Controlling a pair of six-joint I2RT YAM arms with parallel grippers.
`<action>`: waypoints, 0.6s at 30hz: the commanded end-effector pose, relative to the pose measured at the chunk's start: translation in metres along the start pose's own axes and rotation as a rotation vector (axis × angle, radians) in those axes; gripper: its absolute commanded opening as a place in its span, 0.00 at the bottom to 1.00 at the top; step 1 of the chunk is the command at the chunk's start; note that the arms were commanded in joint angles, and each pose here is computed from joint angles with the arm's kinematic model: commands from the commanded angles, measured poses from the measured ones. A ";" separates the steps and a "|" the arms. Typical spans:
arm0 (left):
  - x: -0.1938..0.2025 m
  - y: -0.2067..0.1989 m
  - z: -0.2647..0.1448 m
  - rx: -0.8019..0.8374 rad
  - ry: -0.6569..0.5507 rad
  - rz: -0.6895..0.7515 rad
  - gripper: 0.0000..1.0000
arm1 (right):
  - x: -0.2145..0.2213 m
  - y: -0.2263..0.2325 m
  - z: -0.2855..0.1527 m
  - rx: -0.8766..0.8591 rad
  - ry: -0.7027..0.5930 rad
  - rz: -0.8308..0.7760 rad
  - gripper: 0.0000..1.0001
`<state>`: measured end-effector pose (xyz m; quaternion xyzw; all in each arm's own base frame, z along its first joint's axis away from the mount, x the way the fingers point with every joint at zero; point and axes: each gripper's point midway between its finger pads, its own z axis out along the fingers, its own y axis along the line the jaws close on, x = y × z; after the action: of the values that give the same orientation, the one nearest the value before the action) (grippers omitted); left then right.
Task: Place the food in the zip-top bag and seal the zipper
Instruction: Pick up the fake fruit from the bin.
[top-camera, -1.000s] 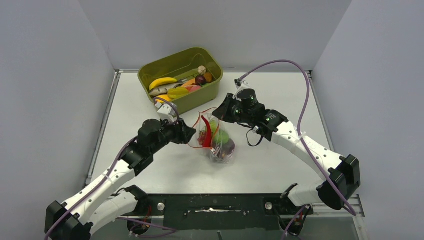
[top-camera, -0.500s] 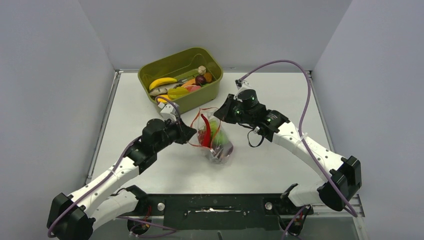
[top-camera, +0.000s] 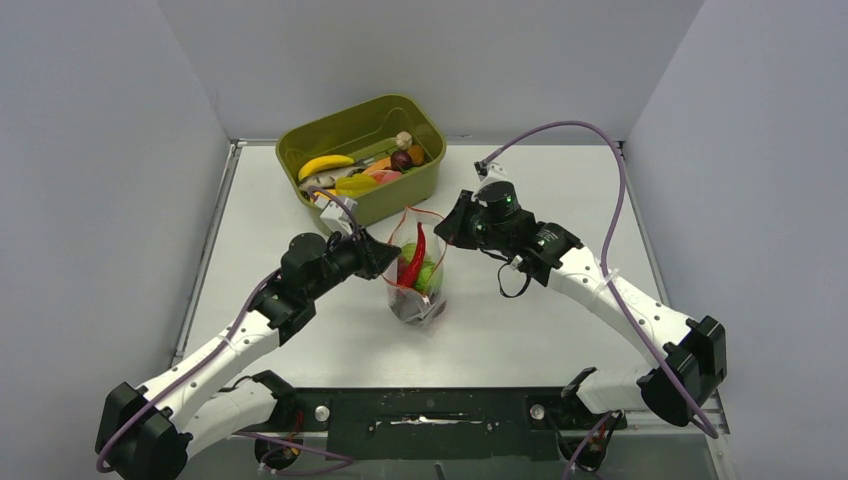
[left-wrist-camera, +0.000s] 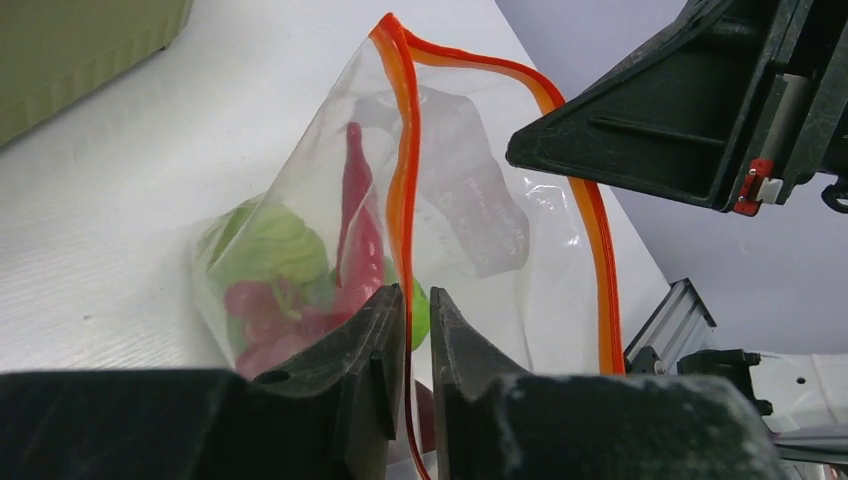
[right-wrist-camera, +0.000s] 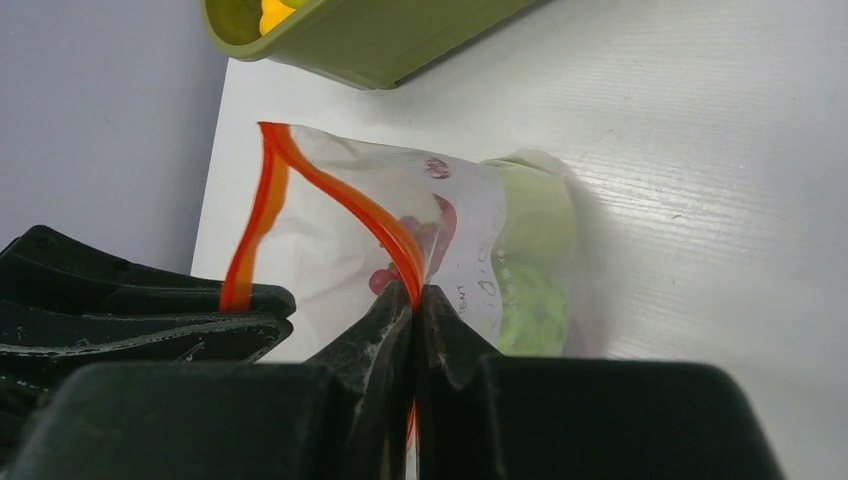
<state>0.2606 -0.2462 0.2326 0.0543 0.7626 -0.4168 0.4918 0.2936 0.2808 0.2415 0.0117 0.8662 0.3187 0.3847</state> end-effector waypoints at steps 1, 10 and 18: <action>-0.038 -0.020 -0.005 0.033 -0.093 0.087 0.23 | -0.029 0.019 -0.016 -0.064 -0.100 -0.002 0.00; -0.070 0.002 -0.024 -0.162 -0.116 0.294 0.54 | -0.032 0.021 -0.025 -0.066 -0.104 -0.009 0.00; -0.103 0.032 -0.020 -0.367 -0.033 0.497 0.65 | -0.029 0.021 -0.029 -0.054 -0.080 -0.018 0.00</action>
<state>0.2969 -0.2012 0.2946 0.1150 0.7685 -0.2304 0.5857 0.2870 0.2751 0.2440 0.0099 0.8695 0.3143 0.3808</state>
